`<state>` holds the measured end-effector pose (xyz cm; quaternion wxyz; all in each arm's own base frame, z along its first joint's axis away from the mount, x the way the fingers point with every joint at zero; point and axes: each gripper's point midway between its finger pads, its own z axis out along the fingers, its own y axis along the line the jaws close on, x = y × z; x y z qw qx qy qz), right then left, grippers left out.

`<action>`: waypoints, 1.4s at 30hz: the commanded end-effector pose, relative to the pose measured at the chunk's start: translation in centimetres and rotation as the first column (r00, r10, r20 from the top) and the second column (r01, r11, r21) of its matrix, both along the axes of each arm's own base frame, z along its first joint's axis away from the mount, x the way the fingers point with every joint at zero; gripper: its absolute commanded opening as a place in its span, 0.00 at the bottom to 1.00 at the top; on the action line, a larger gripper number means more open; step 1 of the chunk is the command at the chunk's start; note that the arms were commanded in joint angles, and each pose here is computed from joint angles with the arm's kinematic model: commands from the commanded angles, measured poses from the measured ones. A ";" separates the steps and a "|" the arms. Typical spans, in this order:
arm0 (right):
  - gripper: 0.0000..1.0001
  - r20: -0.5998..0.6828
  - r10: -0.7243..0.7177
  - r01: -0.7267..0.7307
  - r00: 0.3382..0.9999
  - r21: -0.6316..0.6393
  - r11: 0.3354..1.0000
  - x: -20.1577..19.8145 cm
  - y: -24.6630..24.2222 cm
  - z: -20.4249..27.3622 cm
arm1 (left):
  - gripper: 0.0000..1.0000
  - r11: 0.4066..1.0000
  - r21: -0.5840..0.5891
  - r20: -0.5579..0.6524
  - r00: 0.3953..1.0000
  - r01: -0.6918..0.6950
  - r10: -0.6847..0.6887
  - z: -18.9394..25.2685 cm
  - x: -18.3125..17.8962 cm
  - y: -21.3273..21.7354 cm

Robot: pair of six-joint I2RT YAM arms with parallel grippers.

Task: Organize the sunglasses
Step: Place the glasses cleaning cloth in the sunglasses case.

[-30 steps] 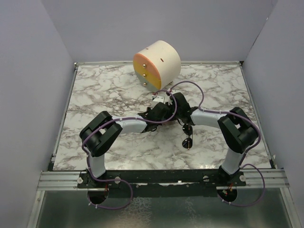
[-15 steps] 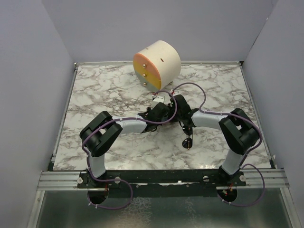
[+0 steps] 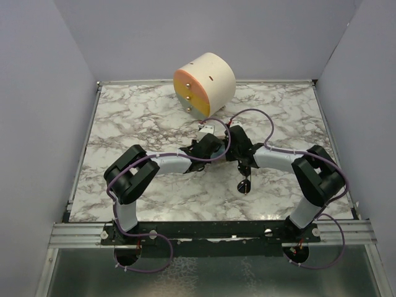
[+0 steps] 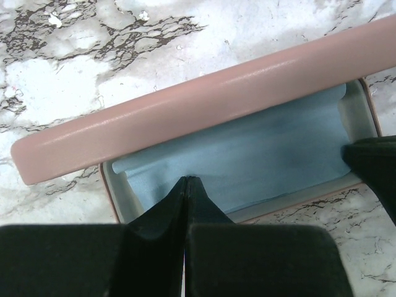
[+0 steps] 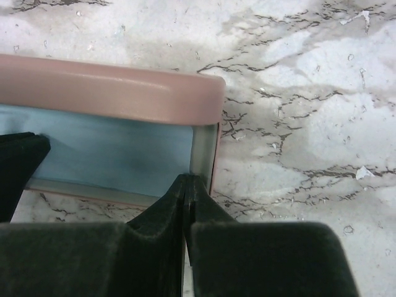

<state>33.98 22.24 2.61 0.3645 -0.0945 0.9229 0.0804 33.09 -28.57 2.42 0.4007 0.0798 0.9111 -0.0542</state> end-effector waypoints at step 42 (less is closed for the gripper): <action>0.01 0.119 0.103 -0.117 0.988 0.117 0.986 0.1 3.0 4.0 | 0.06 0.991 0.127 0.043 0.998 -0.045 0.040 3.1 -1.4 2.7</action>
